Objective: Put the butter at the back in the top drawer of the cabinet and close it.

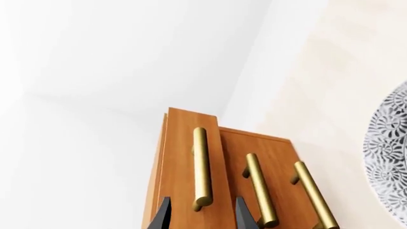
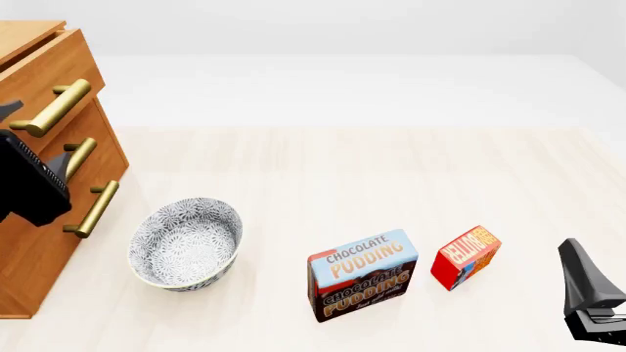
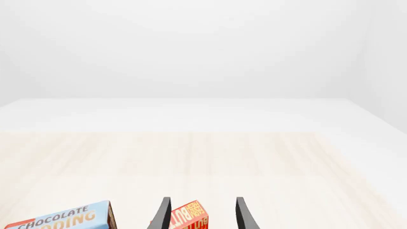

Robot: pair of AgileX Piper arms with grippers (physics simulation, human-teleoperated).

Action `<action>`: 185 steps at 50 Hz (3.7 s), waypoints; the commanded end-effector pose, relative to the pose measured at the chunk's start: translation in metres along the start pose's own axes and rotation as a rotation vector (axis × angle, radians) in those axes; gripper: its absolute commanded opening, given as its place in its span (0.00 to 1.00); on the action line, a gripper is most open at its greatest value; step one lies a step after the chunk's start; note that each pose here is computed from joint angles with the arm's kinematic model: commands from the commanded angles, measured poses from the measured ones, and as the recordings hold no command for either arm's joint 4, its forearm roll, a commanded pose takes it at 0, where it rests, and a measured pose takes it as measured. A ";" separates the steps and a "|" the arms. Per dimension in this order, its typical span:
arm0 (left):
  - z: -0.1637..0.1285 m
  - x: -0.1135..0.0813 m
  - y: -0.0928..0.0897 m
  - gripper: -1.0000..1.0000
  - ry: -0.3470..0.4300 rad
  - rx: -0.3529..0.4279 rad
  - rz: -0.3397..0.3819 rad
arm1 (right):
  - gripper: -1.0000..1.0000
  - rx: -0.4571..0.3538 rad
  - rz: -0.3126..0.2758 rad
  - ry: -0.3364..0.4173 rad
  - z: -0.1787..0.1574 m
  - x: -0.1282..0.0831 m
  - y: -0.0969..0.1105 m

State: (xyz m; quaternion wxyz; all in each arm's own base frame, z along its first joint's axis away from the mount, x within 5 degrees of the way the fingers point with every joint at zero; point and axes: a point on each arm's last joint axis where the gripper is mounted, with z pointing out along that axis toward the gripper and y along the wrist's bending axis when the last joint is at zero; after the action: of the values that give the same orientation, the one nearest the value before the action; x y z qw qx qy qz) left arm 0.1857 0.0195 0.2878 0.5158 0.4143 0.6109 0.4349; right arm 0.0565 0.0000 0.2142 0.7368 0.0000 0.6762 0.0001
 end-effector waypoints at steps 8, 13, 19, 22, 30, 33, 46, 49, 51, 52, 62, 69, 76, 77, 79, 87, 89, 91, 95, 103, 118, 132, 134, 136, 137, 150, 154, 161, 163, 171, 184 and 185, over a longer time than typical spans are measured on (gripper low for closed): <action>0.006 0.005 -0.001 1.00 0.024 -0.001 0.003 | 1.00 0.000 0.000 0.000 0.000 0.000 0.000; 0.009 0.005 0.000 1.00 0.025 -0.009 0.004 | 1.00 0.000 0.000 0.000 0.000 0.000 0.000; 0.010 0.006 0.000 1.00 0.028 -0.011 0.007 | 1.00 0.000 0.000 0.000 0.000 0.000 0.000; 0.011 0.007 -0.002 1.00 0.029 -0.009 0.008 | 1.00 0.000 0.000 0.000 0.000 0.000 0.000; 0.014 0.007 -0.002 1.00 0.031 -0.005 0.007 | 1.00 0.000 0.000 0.000 0.000 0.000 0.000; 0.015 0.008 -0.003 1.00 0.034 -0.005 0.006 | 1.00 0.000 0.000 0.000 0.000 0.000 0.000; 0.020 0.010 -0.002 1.00 0.042 -0.008 0.003 | 1.00 0.000 0.000 0.000 0.000 0.000 0.000; 0.022 0.011 -0.003 1.00 0.045 -0.007 0.002 | 1.00 0.000 0.000 0.000 0.000 0.000 0.000; 0.023 0.011 -0.003 1.00 0.047 -0.005 0.003 | 1.00 0.000 0.000 0.000 0.000 0.000 0.000; 0.024 0.011 -0.004 1.00 0.048 -0.005 0.003 | 1.00 0.000 0.000 0.000 0.000 0.000 0.000; 0.027 0.013 -0.005 1.00 0.052 0.001 0.000 | 1.00 0.000 0.000 0.000 0.000 0.000 0.000; 0.030 0.015 -0.008 1.00 0.063 0.007 0.001 | 1.00 0.000 0.000 0.000 0.000 0.000 0.000; 0.031 0.016 -0.007 1.00 0.068 0.011 -0.002 | 1.00 0.000 0.000 0.000 0.000 0.000 0.000; 0.031 0.016 -0.007 1.00 0.069 0.010 -0.003 | 1.00 0.000 0.000 0.000 0.000 0.000 0.000; 0.033 0.017 -0.007 1.00 0.073 0.010 -0.005 | 1.00 0.000 0.000 0.000 0.000 0.000 0.000; 0.034 0.019 -0.008 1.00 0.077 0.007 -0.004 | 1.00 0.000 0.000 0.000 0.000 0.000 0.000; 0.035 0.018 -0.007 0.00 0.075 0.006 -0.006 | 1.00 0.000 0.000 0.000 0.000 0.000 0.000; 0.035 0.016 -0.008 0.00 0.063 0.010 -0.004 | 1.00 0.000 0.000 0.000 0.000 0.000 0.000; 0.035 0.011 -0.007 0.00 0.045 0.014 -0.007 | 1.00 0.000 0.000 0.000 0.000 0.000 0.000; 0.032 0.007 -0.004 0.00 0.029 0.011 -0.005 | 1.00 0.000 0.000 0.000 0.000 0.000 0.000; 0.027 0.002 -0.003 0.00 0.010 0.015 -0.004 | 1.00 0.000 0.000 0.000 0.000 0.000 0.000; 0.026 0.003 -0.013 0.00 0.006 0.035 0.000 | 1.00 0.000 0.000 0.000 0.000 0.000 0.000; 0.026 0.003 -0.014 0.00 0.005 0.037 0.001 | 1.00 0.000 0.000 0.000 0.000 0.000 0.000; 0.026 0.002 -0.013 0.00 0.005 0.039 -0.003 | 1.00 0.000 0.000 0.000 0.000 0.000 0.000; 0.026 0.002 -0.013 0.00 0.004 0.040 -0.004 | 1.00 0.000 0.000 0.000 0.000 0.000 0.000; 0.028 0.002 -0.024 0.00 -0.001 0.078 -0.023 | 1.00 0.000 0.000 0.000 0.000 0.000 0.000; 0.033 0.000 -0.024 0.00 -0.005 0.088 -0.029 | 1.00 0.000 0.000 0.000 0.000 0.000 0.000; 0.035 -0.003 -0.023 0.00 -0.015 0.093 -0.028 | 1.00 0.000 0.000 0.000 0.000 0.000 0.000; 0.035 -0.003 -0.023 0.00 -0.017 0.095 -0.028 | 1.00 0.000 0.000 0.000 0.000 0.000 0.000; 0.036 -0.005 -0.025 0.00 -0.023 0.105 -0.030 | 1.00 0.000 0.000 0.000 0.000 0.000 0.000; 0.041 -0.007 -0.033 0.00 -0.036 0.125 -0.025 | 1.00 0.000 0.000 0.000 0.000 0.000 0.000; 0.041 -0.008 -0.032 0.00 -0.037 0.126 -0.027 | 1.00 0.000 0.000 0.000 0.000 0.000 0.000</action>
State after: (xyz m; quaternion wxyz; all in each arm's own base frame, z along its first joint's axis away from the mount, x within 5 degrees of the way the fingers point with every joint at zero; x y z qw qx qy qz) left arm 0.2145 0.0157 0.2783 0.5117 0.4543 0.5839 0.4369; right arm 0.0565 0.0000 0.2143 0.7368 0.0000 0.6761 0.0001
